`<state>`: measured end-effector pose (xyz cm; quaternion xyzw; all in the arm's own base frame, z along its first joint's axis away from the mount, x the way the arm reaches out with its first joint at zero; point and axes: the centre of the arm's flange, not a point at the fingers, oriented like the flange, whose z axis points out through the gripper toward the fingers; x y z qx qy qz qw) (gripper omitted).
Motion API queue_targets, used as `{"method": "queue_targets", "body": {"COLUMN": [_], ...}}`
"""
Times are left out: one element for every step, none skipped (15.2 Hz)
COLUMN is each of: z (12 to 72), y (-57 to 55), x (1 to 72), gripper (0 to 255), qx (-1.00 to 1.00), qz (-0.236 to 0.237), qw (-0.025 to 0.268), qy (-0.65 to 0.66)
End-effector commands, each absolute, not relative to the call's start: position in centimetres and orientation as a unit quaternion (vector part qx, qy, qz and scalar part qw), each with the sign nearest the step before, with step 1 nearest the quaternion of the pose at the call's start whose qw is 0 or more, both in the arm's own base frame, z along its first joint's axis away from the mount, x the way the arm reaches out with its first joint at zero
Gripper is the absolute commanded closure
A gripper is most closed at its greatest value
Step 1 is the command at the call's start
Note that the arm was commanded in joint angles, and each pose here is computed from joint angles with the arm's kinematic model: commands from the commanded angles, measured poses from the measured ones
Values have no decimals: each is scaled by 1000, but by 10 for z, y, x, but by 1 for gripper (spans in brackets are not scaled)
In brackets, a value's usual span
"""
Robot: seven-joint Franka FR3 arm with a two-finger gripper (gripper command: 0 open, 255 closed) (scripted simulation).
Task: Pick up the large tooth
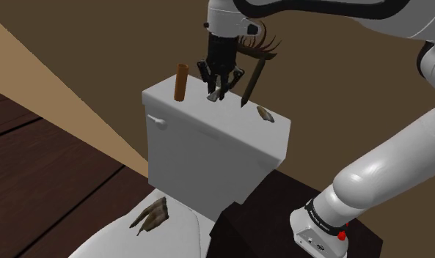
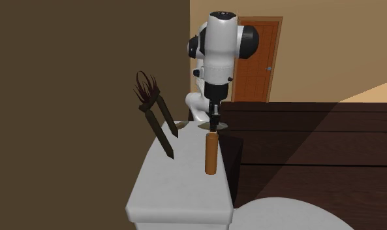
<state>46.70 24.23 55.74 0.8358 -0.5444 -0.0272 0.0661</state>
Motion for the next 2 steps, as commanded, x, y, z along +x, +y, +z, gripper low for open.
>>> {"method": "queue_targets", "body": {"z": [564,564], "y": [243,243], "x": [466,466], "gripper": [255,255], "qx": [836,836], "qz": [-27,-27], "qw": [66,66], "qy": [-544,-544]}}
